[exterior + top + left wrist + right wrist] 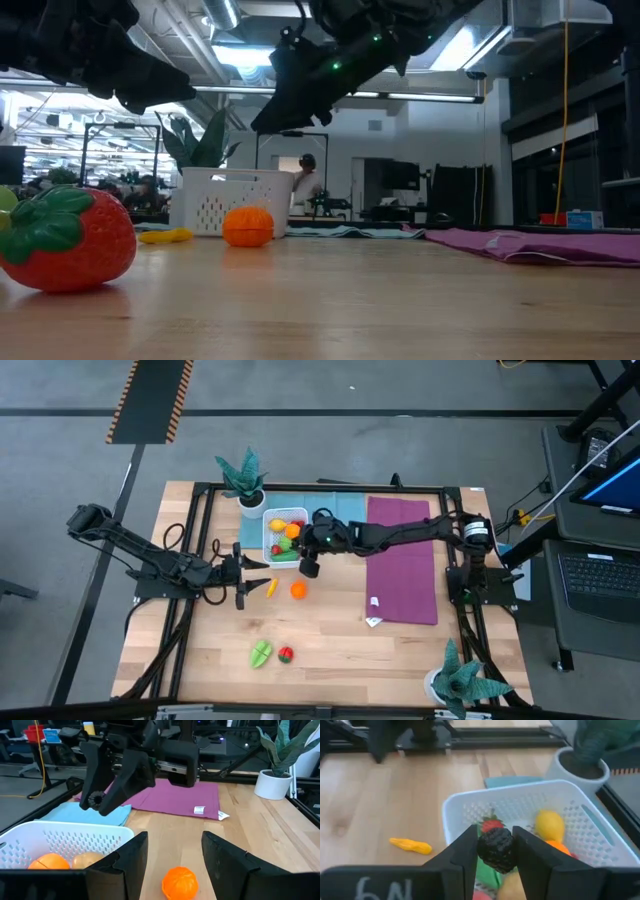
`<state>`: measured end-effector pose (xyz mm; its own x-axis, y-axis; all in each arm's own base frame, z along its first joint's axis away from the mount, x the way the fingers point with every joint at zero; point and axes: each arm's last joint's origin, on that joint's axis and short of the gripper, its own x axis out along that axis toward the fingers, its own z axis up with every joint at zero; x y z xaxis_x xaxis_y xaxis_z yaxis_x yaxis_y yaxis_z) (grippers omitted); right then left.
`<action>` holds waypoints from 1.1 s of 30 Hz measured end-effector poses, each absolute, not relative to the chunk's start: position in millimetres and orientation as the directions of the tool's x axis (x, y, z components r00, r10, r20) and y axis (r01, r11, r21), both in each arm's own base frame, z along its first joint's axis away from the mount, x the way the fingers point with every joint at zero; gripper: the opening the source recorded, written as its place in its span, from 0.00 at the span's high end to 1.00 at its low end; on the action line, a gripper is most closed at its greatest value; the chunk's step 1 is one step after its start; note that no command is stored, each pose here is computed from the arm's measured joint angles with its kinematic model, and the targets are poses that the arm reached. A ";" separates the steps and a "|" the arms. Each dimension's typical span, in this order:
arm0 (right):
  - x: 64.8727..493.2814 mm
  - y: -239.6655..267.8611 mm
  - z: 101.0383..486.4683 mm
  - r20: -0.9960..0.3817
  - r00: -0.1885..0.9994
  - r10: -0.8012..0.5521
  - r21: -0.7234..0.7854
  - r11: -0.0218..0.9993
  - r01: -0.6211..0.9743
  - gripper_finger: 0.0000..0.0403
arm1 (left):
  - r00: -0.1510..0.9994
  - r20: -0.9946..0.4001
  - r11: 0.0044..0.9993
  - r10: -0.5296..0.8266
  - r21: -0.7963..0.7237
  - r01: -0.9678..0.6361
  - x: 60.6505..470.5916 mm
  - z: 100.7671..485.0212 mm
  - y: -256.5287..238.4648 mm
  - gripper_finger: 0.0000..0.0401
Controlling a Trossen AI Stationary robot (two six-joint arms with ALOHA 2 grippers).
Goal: Pick and placing Produce into tupperware
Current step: Put the blackberry into the white basket
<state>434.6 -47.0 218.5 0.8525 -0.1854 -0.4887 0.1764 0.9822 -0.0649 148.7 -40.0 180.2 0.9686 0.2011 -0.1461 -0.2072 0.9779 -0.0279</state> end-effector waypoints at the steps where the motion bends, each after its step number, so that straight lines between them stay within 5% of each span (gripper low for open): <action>1: 434.4 -49.0 218.7 -0.492 0.852 -0.176 -0.049 0.983 0.175 0.71 | 0.969 -0.146 0.978 0.201 -0.028 -0.207 148.7 180.2 -40.0 0.55; 33: 443.5 -60.3 183.1 -0.548 0.826 -0.135 -0.001 0.987 0.160 0.71 | 0.968 -0.148 0.978 0.201 -0.033 -0.208 148.7 180.0 -39.9 0.55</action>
